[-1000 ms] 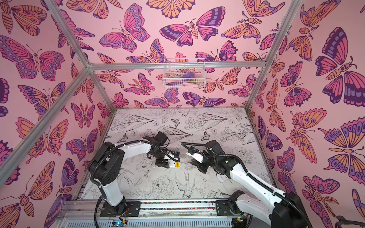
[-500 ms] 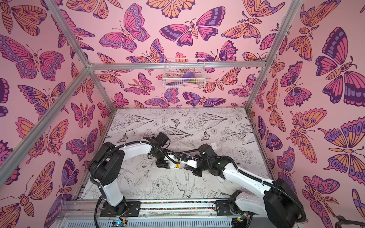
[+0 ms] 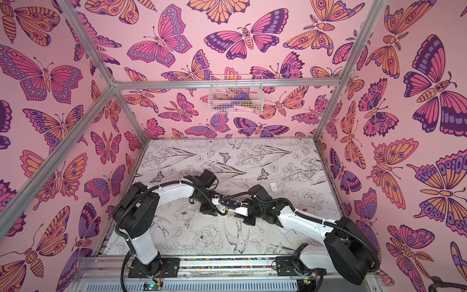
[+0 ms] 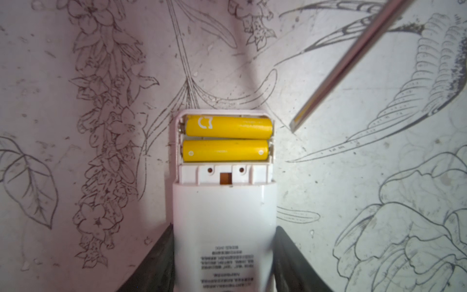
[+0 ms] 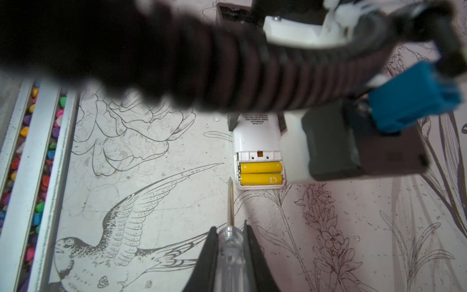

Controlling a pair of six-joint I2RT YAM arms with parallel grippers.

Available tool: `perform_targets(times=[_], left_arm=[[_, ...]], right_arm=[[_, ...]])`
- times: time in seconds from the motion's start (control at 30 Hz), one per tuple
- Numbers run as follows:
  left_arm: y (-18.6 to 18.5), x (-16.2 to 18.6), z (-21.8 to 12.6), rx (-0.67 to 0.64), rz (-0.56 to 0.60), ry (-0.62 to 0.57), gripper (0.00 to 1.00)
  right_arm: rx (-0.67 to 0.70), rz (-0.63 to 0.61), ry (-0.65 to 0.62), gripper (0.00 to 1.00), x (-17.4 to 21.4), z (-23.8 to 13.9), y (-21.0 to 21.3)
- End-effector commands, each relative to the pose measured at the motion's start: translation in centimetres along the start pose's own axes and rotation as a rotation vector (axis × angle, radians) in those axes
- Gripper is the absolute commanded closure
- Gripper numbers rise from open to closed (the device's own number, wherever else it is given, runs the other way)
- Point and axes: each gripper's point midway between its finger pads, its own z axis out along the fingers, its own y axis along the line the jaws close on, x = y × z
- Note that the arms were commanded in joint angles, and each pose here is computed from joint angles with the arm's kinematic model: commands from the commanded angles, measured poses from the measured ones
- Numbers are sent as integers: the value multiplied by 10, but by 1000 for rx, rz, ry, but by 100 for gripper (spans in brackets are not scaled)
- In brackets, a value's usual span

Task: Unload the batteries from the remote control
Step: 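Insert the screwdriver tip beside the yellow batteries with the right gripper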

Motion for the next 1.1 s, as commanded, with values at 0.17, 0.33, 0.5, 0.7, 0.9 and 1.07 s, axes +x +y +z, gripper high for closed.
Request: perform_targets(times=[0.17,0.33,0.5,0.7,0.9,1.07], left_arm=[[-27,12,8,95,-35,40,50],[-28,12,9,105,-34,41,49],[-28,12,9,105,-36,41,49],[-29,12,8,109,-35,39,48],[-30,12,8,112,-35,38,47],[-30,13,7,104,-43,46,36]], right_arm=[[39,-72,-4,100,-11,-2,-9],[53,-85,-19,100,-12,-3,-9],[69,-95,-18,100,-12,-3,-12],[94,-106,-6,100,-10,-3,-16],[108,-121,6,100,-8,-4,-17],[87,-120,-20,100,-14,-8,-11]])
